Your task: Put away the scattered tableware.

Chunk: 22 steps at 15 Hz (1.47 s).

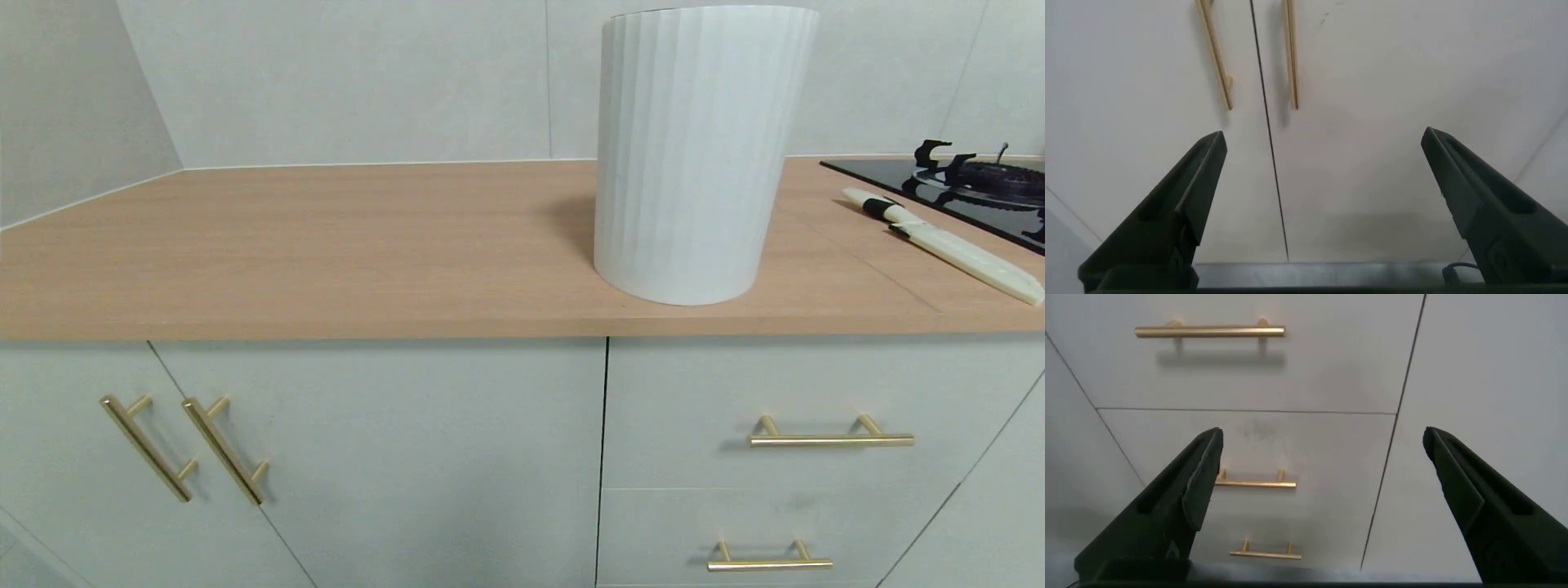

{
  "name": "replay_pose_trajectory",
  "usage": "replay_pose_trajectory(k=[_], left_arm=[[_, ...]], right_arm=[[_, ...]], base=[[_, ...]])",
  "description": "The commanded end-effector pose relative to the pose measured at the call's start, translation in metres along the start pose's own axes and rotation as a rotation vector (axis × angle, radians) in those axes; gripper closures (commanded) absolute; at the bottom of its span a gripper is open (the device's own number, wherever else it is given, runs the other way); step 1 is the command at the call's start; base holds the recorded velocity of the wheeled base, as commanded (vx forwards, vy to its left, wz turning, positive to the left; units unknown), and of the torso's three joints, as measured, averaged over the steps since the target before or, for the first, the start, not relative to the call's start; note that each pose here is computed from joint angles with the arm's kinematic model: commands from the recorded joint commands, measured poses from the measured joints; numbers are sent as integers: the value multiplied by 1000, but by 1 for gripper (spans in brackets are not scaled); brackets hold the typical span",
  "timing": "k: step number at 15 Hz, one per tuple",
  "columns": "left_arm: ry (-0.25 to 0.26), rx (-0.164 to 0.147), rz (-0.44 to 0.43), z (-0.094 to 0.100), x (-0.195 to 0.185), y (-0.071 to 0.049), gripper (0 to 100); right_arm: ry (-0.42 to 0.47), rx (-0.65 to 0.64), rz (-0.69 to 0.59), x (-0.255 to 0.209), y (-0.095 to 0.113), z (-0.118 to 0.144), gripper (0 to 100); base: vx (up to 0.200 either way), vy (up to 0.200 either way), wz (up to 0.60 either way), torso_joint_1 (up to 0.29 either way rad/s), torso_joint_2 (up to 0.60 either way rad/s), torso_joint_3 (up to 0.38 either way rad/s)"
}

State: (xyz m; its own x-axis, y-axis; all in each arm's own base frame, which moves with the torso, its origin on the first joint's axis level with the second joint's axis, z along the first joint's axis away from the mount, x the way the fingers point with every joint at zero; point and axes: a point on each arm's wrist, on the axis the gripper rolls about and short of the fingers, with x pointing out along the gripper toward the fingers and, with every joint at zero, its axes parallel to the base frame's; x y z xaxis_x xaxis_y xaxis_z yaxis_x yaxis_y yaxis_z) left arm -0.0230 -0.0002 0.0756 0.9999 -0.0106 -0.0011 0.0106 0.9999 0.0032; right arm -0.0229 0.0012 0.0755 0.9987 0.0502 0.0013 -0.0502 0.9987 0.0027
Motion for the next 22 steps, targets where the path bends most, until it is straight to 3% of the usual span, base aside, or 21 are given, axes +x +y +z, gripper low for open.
replay_pose_trajectory(k=[1,3,22], left_arm=[[0,0,0,0,0,0,0],[0,0,0,0,0,0,0],[0,0,0,0,0,0,0]], right_arm=[[1,-1,0,0,0,0,0],[1,-1,0,0,0,0,0],[1,-1,0,0,0,0,0]], base=[[0,0,-600,2,2,-2],[0,0,-600,-5,7,0],[0,0,0,5,-33,-26]])
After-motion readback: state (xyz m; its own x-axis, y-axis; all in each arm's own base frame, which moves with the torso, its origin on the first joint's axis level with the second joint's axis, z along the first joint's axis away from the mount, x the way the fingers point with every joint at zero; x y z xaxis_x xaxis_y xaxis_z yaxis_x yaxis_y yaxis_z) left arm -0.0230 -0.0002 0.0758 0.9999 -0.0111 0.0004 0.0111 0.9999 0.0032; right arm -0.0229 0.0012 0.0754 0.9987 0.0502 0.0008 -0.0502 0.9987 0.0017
